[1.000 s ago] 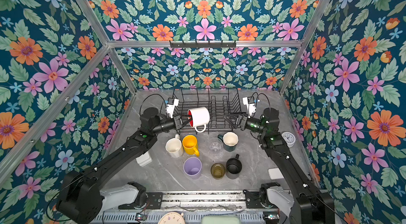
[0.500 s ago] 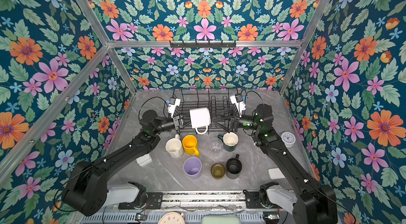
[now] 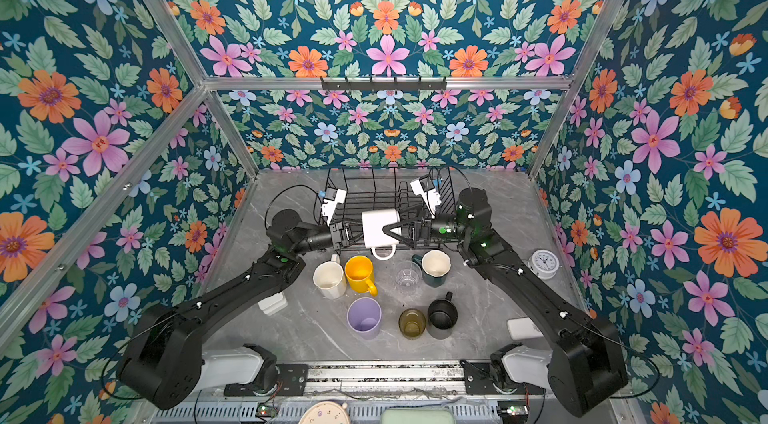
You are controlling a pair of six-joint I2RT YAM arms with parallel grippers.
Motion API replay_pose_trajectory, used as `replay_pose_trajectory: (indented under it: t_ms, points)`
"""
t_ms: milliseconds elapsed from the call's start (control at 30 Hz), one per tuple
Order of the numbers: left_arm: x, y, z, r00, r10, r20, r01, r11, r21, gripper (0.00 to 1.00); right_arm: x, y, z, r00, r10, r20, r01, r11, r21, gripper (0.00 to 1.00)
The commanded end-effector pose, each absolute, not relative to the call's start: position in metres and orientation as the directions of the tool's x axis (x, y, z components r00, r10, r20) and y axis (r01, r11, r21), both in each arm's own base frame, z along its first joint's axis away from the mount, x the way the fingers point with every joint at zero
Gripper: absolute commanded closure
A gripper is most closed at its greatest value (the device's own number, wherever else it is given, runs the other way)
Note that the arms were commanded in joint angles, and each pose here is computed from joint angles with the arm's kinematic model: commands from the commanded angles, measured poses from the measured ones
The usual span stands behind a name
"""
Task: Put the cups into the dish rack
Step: 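Grasp the held mug's body with the right gripper above the rack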
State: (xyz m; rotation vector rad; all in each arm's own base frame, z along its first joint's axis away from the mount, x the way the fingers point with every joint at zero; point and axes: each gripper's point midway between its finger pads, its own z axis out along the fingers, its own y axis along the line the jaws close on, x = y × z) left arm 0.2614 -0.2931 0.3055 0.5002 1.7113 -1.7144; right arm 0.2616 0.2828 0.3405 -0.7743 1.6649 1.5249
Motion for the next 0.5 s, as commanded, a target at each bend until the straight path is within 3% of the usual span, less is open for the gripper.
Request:
replay_pose_trajectory:
  t_ms: [0,467]
  points:
    - [0.258,-0.293,0.322,-0.663,-0.199,-0.722,0.731,0.040,-0.682,1.00,0.263,0.289,0.342,-0.538,0.036,-0.842,-0.837,0.097,0.538,0.04]
    - [0.255,-0.293,0.324,-0.657,-0.195,-0.728,0.736,0.042,-0.676,1.00,0.257,0.304,0.329,-0.580,-0.023,-0.814,-0.814,0.035,0.579,0.14]
